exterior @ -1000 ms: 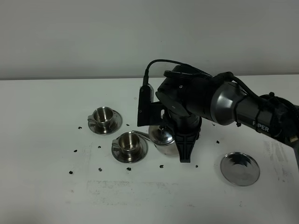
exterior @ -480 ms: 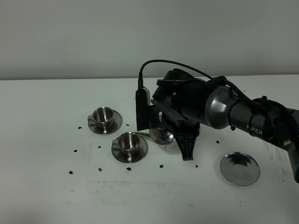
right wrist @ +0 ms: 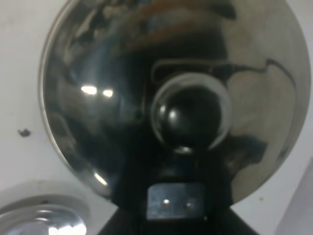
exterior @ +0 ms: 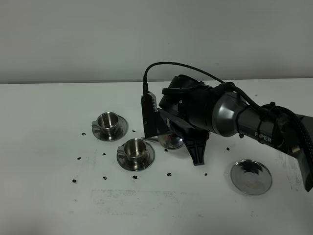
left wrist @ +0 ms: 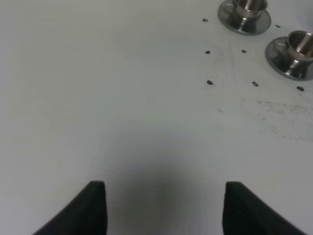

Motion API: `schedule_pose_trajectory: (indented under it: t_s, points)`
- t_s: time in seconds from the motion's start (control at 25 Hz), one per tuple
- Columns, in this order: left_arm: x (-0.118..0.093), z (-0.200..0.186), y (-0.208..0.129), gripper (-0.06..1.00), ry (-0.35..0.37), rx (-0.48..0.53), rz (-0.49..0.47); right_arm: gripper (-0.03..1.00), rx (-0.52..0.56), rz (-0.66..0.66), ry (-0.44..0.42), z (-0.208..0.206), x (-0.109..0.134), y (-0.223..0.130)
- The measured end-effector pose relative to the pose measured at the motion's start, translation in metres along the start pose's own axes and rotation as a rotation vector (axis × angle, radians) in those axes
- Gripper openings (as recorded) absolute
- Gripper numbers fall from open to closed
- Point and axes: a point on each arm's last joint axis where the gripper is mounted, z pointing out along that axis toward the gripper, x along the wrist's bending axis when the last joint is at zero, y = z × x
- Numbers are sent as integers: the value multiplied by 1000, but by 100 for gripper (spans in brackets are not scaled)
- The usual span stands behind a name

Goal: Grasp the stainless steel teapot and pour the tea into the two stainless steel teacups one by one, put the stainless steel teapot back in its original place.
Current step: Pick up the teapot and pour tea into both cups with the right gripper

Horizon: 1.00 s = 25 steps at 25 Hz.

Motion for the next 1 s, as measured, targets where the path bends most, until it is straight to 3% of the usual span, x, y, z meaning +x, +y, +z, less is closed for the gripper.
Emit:
schedule_pose_trajectory:
  t_s: [1.0]
  points:
    - [0, 0, 0, 50, 0, 0, 0, 20, 49, -167, -84, 7, 0, 9]
